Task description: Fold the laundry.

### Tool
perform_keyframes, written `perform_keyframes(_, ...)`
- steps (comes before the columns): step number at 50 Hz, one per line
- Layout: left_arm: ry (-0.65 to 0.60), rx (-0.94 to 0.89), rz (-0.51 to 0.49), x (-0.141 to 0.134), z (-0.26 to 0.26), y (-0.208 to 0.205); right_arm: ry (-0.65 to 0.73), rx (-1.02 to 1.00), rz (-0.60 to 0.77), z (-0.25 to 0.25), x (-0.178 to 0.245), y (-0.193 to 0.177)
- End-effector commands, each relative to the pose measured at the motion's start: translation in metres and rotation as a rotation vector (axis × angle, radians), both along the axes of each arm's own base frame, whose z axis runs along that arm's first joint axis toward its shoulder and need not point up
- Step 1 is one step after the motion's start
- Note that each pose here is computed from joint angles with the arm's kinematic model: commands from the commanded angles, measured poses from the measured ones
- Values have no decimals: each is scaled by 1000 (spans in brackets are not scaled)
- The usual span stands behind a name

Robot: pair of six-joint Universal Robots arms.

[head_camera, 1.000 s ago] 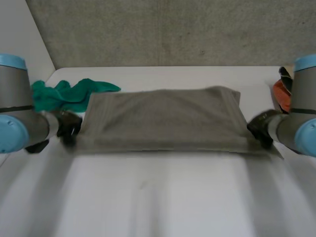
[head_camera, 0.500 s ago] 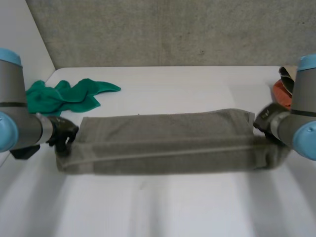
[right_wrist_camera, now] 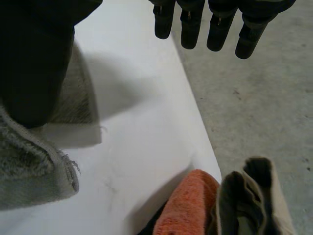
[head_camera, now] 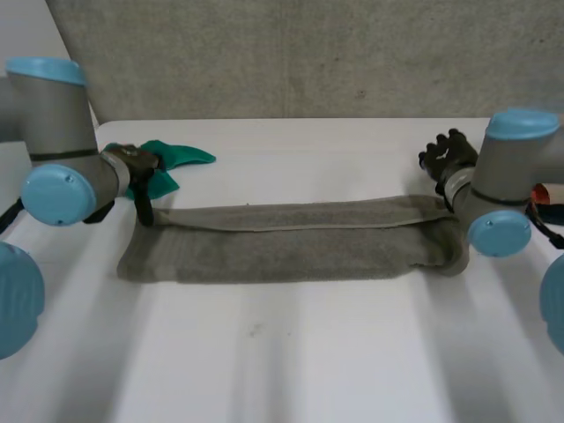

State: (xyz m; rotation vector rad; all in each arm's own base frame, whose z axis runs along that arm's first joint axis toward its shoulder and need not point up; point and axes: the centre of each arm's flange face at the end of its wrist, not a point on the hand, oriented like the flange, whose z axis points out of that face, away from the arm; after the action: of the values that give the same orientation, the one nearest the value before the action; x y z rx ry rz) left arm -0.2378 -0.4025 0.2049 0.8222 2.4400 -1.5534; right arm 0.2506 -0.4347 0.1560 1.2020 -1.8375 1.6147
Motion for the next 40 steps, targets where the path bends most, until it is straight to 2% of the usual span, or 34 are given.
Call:
perform_keyframes(1, 31, -45, -47, 3, 32, 21, -268, 86, -19, 73, -19, 27)
perform_keyframes(6, -9, -19, -142, -3, 9, 30, -343, 220, 59, 69, -24, 36)
perform_keyframes(9, -79, 0, -195, -8, -11, 30, -329, 261, 33, 50, -29, 30)
perform_keyframes(13, -168, 10, -214, -9, -38, 22, -309, 292, 13, 26, -29, 21)
perform_keyframes(20, -208, -116, -184, -18, -60, -13, -326, 211, 23, -1, -17, -3)
perform_keyframes(25, -210, -290, -149, -23, -59, -49, -366, 12, 12, -20, -6, -36)
perform_keyframes(30, -173, -412, -56, -13, -45, -76, -441, -179, -19, -24, -2, -59)
perform_keyframes(34, -139, -377, -40, -15, -31, -67, -438, -149, -53, -17, -5, -54)
perform_keyframes(40, -83, -251, -61, -11, -17, -41, -464, 56, -88, 19, -23, -24)
